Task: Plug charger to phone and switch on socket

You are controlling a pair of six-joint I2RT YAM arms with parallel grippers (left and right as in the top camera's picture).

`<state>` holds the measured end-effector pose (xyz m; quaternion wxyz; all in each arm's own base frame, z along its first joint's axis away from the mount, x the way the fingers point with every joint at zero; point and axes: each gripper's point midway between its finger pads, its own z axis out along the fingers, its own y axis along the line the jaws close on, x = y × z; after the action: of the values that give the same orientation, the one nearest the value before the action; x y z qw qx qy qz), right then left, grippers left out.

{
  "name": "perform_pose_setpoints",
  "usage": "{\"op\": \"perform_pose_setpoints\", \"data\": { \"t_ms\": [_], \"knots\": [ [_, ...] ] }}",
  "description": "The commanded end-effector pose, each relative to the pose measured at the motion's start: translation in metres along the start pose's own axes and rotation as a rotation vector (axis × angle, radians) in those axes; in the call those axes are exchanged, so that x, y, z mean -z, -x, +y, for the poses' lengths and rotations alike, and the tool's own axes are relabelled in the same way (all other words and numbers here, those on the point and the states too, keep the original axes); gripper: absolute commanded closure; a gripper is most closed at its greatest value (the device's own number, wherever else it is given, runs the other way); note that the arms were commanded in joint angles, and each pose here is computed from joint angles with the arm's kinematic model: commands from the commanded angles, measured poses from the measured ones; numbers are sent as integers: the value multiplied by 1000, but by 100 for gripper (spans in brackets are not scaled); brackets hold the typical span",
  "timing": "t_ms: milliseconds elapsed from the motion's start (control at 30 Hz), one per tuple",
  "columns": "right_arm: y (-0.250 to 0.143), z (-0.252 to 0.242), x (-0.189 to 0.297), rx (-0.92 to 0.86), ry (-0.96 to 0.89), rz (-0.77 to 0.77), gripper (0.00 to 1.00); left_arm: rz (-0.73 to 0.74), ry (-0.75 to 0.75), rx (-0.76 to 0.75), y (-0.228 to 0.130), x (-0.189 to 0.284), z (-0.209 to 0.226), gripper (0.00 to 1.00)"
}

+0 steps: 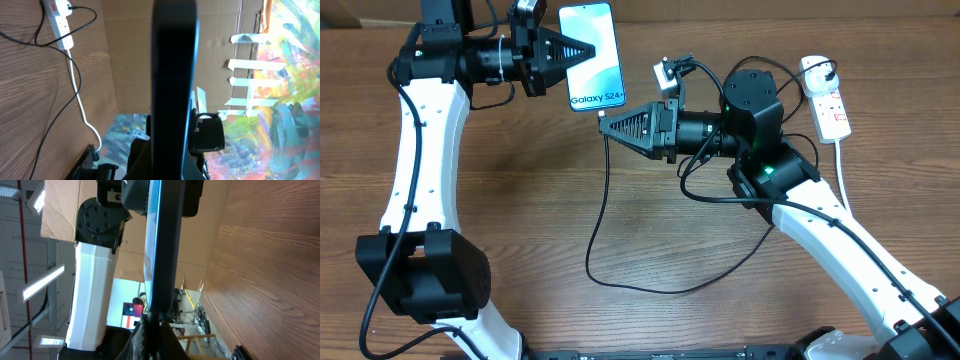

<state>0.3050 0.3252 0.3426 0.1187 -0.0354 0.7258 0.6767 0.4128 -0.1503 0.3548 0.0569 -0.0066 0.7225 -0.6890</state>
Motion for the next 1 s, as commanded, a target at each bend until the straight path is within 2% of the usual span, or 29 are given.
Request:
{"op": "perform_pose_setpoints", "data": {
  "t_ms": [0, 967],
  "knots": [
    [4, 11, -1, 25, 17, -16, 96, 43, -46, -6, -7, -3, -10, 96],
    [7, 11, 0, 30, 16, -33, 96, 64, -56, -6, -11, -8, -13, 96]
  ]
}}
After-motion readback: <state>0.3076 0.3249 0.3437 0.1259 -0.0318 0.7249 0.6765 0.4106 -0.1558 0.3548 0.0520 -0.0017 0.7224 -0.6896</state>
